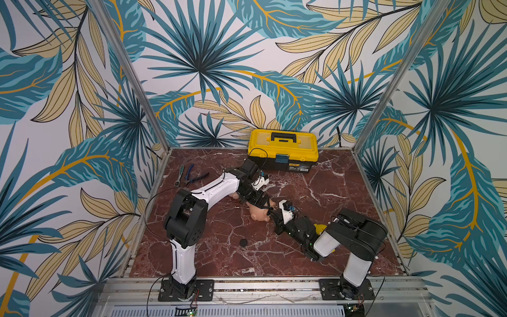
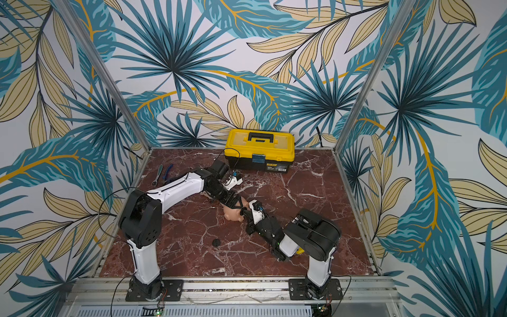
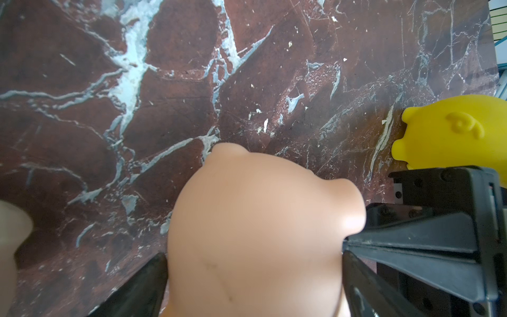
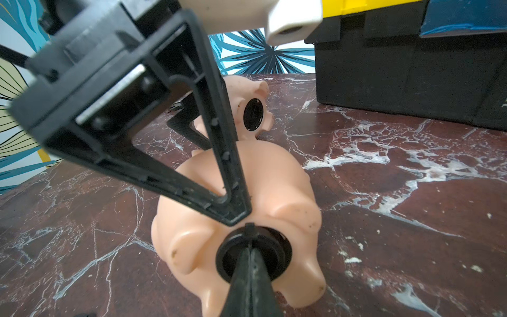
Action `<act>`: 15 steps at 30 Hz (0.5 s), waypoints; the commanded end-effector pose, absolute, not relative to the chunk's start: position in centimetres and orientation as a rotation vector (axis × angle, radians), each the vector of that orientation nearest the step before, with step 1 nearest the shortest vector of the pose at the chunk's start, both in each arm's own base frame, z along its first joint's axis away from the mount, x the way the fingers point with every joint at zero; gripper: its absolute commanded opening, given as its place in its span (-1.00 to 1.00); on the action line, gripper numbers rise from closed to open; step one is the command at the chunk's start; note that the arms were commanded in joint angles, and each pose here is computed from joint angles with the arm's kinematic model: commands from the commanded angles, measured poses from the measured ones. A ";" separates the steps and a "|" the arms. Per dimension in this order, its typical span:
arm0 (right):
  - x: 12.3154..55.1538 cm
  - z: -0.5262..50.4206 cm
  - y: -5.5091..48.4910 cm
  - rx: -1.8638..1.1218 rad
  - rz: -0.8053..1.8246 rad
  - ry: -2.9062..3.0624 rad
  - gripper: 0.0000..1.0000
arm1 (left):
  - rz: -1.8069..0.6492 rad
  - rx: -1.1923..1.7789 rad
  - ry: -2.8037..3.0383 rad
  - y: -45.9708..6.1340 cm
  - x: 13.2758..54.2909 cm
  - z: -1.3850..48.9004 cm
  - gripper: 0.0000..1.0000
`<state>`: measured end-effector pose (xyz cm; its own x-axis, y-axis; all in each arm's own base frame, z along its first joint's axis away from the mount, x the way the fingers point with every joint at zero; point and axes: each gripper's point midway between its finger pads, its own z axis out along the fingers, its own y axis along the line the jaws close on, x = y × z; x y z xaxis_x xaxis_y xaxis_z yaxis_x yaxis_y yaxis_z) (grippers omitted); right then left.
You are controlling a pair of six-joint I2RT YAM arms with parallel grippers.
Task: Close piggy banks
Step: Insert the knob into the piggy bank.
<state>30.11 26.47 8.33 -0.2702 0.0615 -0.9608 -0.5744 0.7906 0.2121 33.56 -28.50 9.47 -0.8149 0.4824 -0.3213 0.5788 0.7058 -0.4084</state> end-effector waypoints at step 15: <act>29.7 4.5 25.5 -0.357 0.632 1.864 -1.00 | -0.740 0.817 2.850 -27.4 31.9 6.5 0.92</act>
